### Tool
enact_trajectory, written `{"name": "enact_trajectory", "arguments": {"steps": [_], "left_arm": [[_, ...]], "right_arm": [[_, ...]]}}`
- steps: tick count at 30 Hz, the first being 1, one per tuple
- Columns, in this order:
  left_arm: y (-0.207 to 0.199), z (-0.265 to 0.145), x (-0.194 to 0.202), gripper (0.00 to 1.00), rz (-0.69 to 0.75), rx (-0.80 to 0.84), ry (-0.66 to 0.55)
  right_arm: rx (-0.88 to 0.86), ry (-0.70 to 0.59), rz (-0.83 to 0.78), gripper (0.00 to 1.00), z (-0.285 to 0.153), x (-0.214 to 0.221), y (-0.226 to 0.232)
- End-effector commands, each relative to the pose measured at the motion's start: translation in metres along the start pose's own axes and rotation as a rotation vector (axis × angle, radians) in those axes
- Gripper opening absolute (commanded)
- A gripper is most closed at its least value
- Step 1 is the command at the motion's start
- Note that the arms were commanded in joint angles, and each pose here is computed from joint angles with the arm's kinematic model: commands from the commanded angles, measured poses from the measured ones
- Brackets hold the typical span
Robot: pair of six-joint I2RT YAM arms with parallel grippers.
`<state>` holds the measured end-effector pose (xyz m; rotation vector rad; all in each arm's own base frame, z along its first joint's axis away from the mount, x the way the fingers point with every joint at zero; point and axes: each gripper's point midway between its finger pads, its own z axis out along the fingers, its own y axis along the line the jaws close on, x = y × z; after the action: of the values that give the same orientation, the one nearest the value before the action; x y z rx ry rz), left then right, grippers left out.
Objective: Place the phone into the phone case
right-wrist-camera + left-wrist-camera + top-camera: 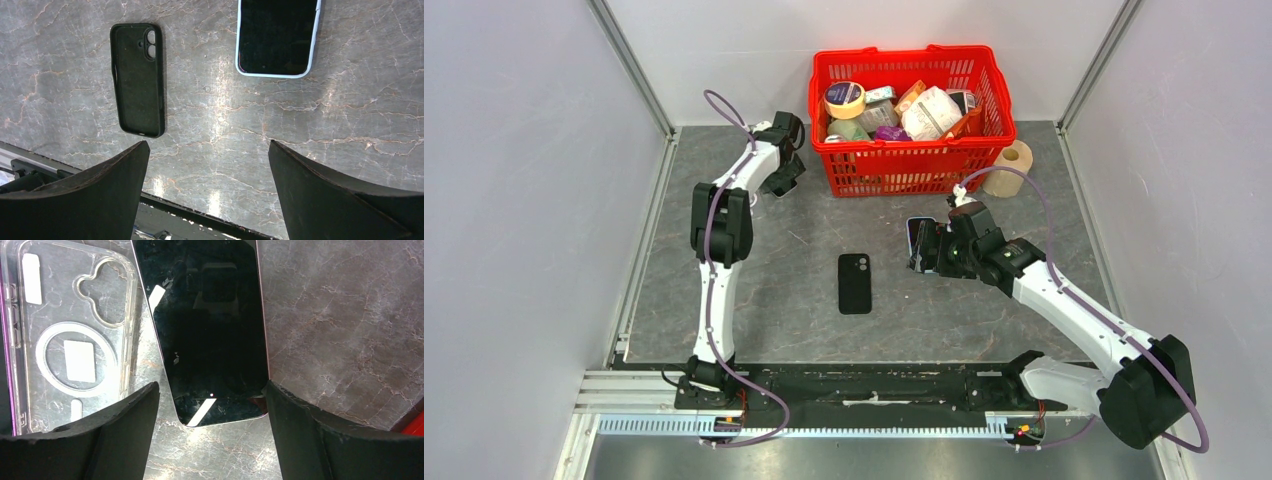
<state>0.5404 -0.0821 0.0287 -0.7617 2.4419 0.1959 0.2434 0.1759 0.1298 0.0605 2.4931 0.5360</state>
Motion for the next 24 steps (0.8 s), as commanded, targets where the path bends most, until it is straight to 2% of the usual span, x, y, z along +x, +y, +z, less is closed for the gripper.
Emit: {"name": "enact_trajectory", "arguments": {"steps": [1, 10, 12, 13, 24], "left_arm": [[0.006, -0.002, 0.018, 0.86, 0.021, -0.012, 0.055], [-0.009, 0.003, 0.013, 0.89, -0.022, 0.026, 0.057], [-0.007, 0.005, 0.012, 0.89, -0.030, 0.010, 0.049], [-0.006, 0.005, 0.010, 0.89, -0.034, 0.003, 0.044], [-0.007, 0.014, 0.013, 0.92, -0.066, -0.025, 0.045]], "right_arm": [[-0.036, -0.027, -0.008, 0.96, -0.003, -0.005, 0.007], [-0.016, -0.033, -0.023, 0.96, -0.005, -0.006, 0.003], [-0.013, -0.030, -0.028, 0.96, -0.004, -0.005, 0.003], [-0.012, -0.030, -0.031, 1.00, -0.004, -0.005, 0.002], [-0.009, -0.023, -0.041, 0.99, -0.003, -0.004, 0.001]]}}
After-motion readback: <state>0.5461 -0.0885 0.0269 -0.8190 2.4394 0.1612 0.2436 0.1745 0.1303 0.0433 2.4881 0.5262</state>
